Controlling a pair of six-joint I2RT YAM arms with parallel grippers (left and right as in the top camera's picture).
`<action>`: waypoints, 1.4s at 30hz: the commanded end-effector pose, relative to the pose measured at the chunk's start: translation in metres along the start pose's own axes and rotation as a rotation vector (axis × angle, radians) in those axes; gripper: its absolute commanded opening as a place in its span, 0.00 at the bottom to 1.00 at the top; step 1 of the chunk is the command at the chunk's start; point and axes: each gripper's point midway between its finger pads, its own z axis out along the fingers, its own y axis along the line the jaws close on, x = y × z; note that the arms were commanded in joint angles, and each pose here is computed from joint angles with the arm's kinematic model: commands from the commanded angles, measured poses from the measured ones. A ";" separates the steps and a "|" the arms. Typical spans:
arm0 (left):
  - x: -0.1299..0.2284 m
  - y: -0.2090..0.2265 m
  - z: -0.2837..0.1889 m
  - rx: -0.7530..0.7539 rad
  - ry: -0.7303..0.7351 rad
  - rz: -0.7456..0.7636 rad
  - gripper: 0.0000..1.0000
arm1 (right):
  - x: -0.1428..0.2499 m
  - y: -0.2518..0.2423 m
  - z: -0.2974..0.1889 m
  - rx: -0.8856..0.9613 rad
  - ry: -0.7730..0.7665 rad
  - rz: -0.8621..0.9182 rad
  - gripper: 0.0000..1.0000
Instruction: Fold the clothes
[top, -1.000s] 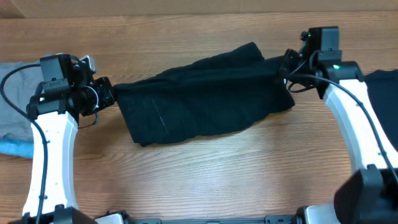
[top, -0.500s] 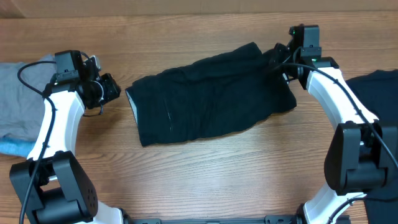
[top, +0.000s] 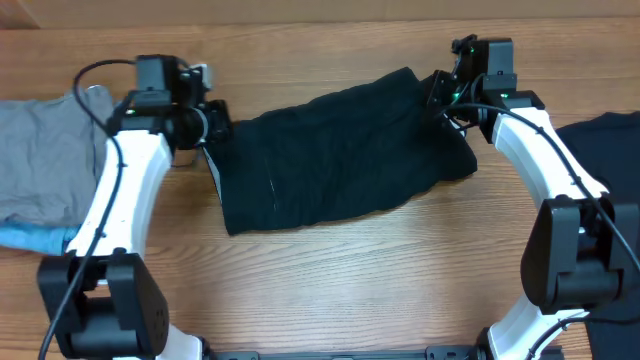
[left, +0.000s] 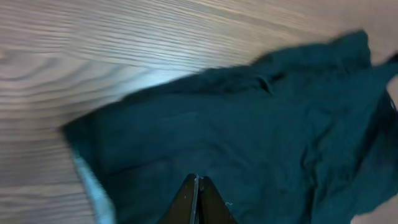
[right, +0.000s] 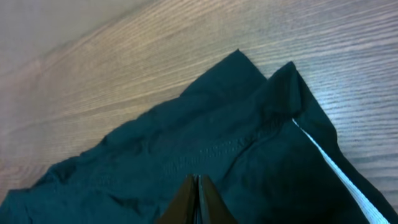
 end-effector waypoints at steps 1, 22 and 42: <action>0.008 -0.001 0.029 -0.070 0.047 0.068 0.04 | 0.011 0.000 0.018 -0.013 0.050 -0.055 0.04; 0.032 0.124 0.104 -0.487 0.191 0.026 0.04 | 0.054 -0.065 0.096 0.192 0.125 -0.160 0.04; -0.003 0.024 0.076 -0.131 0.260 0.018 0.09 | -0.004 -0.022 0.098 0.073 0.039 -0.156 0.04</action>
